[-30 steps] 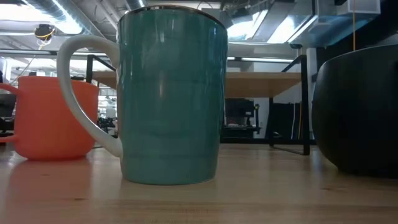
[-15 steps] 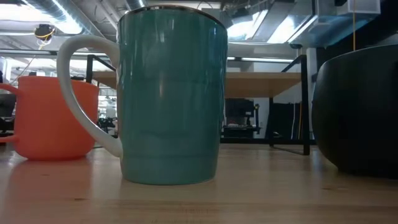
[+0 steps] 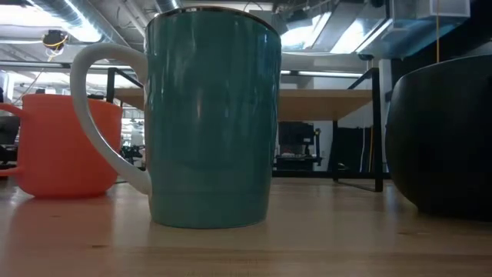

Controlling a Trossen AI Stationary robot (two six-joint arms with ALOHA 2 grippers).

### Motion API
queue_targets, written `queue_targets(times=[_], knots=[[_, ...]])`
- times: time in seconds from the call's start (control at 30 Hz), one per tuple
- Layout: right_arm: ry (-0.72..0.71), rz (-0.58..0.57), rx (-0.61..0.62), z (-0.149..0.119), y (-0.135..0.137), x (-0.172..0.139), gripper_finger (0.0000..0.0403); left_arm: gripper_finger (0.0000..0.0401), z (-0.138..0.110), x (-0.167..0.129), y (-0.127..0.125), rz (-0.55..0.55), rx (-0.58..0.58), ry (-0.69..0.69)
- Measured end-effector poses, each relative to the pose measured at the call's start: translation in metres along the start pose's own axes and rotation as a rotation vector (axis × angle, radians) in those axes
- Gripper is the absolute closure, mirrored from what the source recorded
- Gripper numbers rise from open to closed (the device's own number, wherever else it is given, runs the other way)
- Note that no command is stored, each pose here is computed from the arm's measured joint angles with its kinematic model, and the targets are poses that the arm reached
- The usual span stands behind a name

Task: Stack small to large cups/mugs on shelf
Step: Put the blue and white mug on the shelf

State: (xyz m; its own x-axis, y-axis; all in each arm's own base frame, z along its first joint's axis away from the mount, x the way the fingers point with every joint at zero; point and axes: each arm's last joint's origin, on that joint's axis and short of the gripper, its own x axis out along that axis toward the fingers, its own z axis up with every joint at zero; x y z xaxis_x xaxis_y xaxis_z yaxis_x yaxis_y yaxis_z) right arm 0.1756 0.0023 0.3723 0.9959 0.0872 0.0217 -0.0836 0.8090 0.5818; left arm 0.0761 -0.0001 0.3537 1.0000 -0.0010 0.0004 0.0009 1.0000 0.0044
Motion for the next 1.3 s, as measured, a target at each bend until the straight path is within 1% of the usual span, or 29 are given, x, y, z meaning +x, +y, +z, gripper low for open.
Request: queue_targets(times=[0.03, 0.17, 0.27, 0.4, 0.53, 0.63, 0.7, 0.8, 0.87, 0.93, 1.0, 1.07, 1.13, 1.2, 1.3], knots=[[0.010, -0.007, -0.012, 0.004, 0.002, 0.010, 0.0350, 0.0401, 0.000, 0.000, 0.000, 0.000, 0.000, 0.000], [-0.010, 0.004, -0.142, 0.033, 0.018, 0.046, 0.0350, 0.0401, 0.000, 0.000, 0.000, 0.000, 0.009, -0.001], [-0.007, 0.002, -0.204, 0.055, 0.031, 0.068, 0.0350, 0.0401, 0.000, 0.000, 0.000, 0.000, 0.032, -0.003], [0.009, -0.008, -0.218, 0.082, 0.048, 0.088, 0.0350, 0.0401, 0.000, 0.000, 0.000, 0.000, 0.032, -0.004], [-0.014, 0.004, -0.268, 0.099, 0.059, 0.107, 0.0350, 0.0401, 0.000, 0.000, 0.000, 0.000, 0.032, -0.004], [-0.043, 0.018, -0.246, 0.109, 0.065, 0.117, 0.0350, 0.0401, 0.000, 0.000, 0.000, 0.000, 0.031, -0.004], [-0.012, 0.064, -0.243, 0.112, 0.068, 0.121, 0.0350, 0.0401, 0.001, 0.000, 0.000, 0.000, 0.031, -0.007], [0.100, 0.134, -0.218, 0.111, 0.072, 0.123, 0.0350, 0.0401, 0.002, 0.000, 0.000, 0.001, 0.032, -0.020], [0.186, 0.180, -0.194, 0.105, 0.077, 0.122, 0.0350, 0.0401, 0.005, 0.000, 0.000, 0.001, 0.032, -0.049], [0.232, 0.206, -0.183, 0.097, 0.083, 0.121, 0.0350, 0.0401, 0.009, -0.001, 0.000, 0.002, 0.031, -0.091], [0.274, 0.217, -0.142, 0.090, 0.088, 0.120, 0.0350, 0.0401, 0.012, -0.001, 0.000, 0.002, 0.028, -0.121], [0.299, 0.229, -0.118, 0.085, 0.091, 0.120, 0.0350, 0.0401, 0.014, -0.001, 0.000, 0.002, 0.015, -0.143], [0.314, 0.245, -0.112, 0.082, 0.095, 0.121, 0.0350, 0.0401, 0.018, -0.001, 0.000, -0.003, -0.041, -0.183], [0.305, 0.259, -0.131, 0.080, 0.098, 0.122, 0.0350, 0.0401, 0.023, -0.001, 0.000, -0.012, -0.108, -0.233], [0.274, 0.253, -0.147, 0.078, 0.100, 0.127, 0.0350, 0.0401, 0.030, -0.002, 0.000, -0.014, -0.124, -0.308]])
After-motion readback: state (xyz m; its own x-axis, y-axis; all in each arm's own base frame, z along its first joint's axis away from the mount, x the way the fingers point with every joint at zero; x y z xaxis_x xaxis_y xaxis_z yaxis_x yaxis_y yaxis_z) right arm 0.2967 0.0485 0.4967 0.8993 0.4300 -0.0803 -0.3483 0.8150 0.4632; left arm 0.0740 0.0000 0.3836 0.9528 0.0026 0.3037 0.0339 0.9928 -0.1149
